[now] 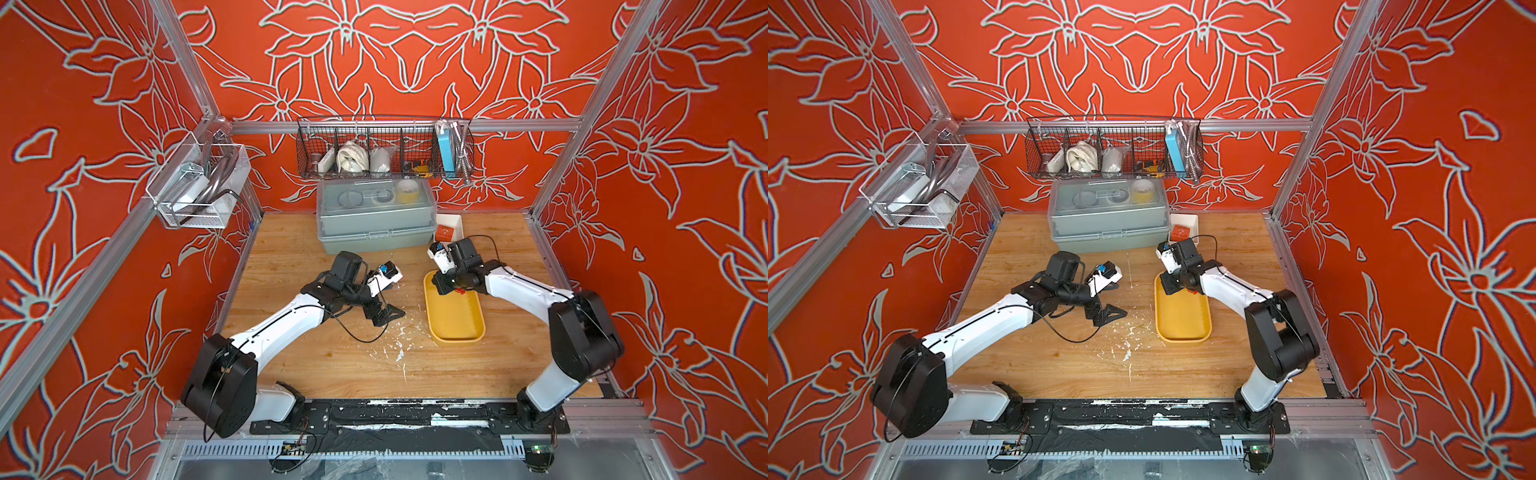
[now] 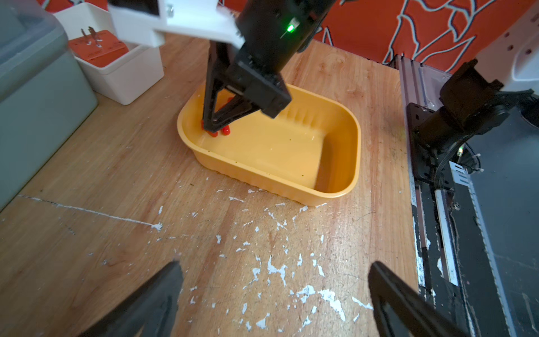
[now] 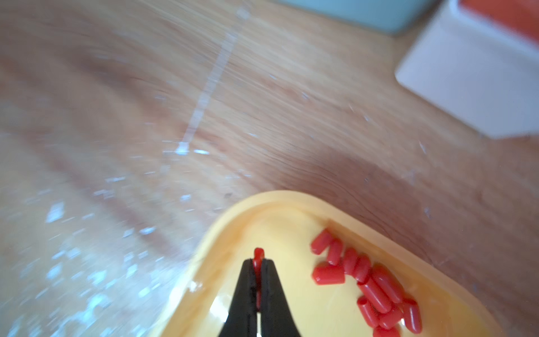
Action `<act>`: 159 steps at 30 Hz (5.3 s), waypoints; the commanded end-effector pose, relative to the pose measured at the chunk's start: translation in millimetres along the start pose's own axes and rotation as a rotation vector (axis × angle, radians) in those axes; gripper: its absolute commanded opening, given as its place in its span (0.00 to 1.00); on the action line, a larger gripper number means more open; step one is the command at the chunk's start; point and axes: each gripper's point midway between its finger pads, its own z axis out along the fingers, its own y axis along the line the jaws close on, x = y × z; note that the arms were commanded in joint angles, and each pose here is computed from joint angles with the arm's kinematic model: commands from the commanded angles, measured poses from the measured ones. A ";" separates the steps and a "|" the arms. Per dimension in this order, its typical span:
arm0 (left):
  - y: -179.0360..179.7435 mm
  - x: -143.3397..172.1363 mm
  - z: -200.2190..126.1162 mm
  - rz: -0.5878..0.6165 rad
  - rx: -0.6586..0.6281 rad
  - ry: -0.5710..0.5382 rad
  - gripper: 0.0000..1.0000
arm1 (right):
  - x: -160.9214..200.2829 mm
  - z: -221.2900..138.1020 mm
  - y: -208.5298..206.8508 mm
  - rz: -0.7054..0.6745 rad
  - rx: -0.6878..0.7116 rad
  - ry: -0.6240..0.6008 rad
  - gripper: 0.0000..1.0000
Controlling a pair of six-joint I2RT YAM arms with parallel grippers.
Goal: Take the screw protection sleeves out of the storage box
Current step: Pick up the screw protection sleeve from the storage box, then place the screw protection sleeve at the center of the board, then pick up the screw protection sleeve from the storage box, then place the screw protection sleeve at the center of the board.
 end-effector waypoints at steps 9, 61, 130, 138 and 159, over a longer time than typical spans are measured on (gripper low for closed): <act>39.3 11.3 -56.1 -0.025 -0.189 0.019 0.98 | -2.6 -25.0 101.9 -0.280 -0.381 0.034 0.02; -33.4 0.7 -2.1 0.017 0.150 0.015 0.95 | 31.5 -35.9 -37.5 -0.117 0.120 0.095 0.41; -22.5 11.7 -0.2 0.083 0.034 0.054 0.98 | 20.4 21.4 -27.9 0.076 0.099 -0.006 0.00; -11.8 5.8 -12.0 0.089 -0.015 0.044 0.98 | 31.5 -28.4 12.0 -0.107 -0.069 -0.035 0.00; 67.6 -13.6 -107.4 -0.039 -0.384 -0.076 0.98 | -12.7 -4.5 132.3 -0.408 -0.447 0.001 0.00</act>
